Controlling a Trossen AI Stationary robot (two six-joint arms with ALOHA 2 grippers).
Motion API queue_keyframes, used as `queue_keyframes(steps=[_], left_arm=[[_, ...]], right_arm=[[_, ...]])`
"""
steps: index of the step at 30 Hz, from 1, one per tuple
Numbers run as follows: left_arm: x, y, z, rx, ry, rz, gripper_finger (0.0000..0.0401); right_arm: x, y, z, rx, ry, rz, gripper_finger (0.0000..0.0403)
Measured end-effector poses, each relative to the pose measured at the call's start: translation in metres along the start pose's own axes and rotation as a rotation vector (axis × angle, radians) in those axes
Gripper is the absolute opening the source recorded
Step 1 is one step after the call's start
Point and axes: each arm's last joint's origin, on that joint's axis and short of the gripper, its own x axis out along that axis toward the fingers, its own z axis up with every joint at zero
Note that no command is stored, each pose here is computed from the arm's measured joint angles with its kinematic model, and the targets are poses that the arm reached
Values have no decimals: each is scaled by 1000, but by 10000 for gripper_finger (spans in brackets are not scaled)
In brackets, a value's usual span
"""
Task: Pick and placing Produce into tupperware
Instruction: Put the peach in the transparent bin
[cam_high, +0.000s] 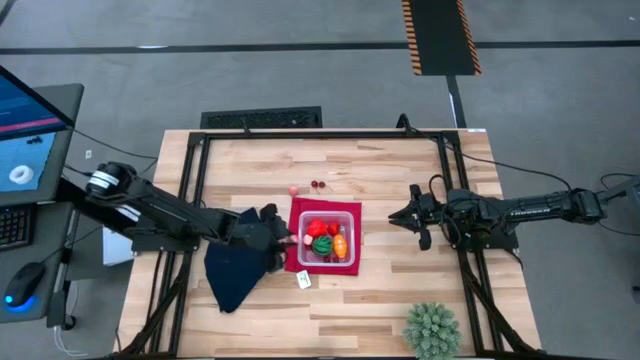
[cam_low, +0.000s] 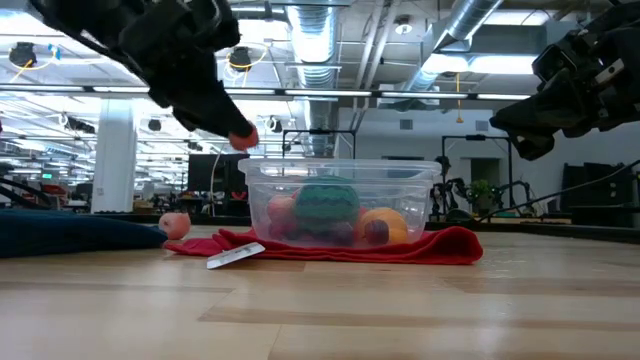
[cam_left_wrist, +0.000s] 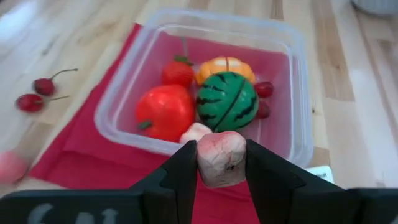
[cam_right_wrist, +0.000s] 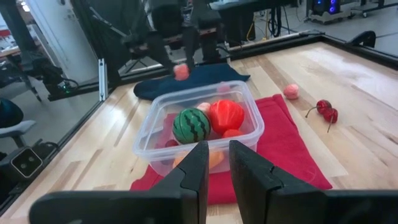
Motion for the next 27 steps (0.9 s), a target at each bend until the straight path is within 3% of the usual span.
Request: queue_keyframes(steps=[13, 27], left_arm=[[40, -28, 25, 179, 113, -23, 113], [42, -34, 28, 166, 74, -59, 128]], right_arm=[[0, 0, 0, 0, -2, 0, 88], [0, 0, -2, 2, 21, -4, 88]])
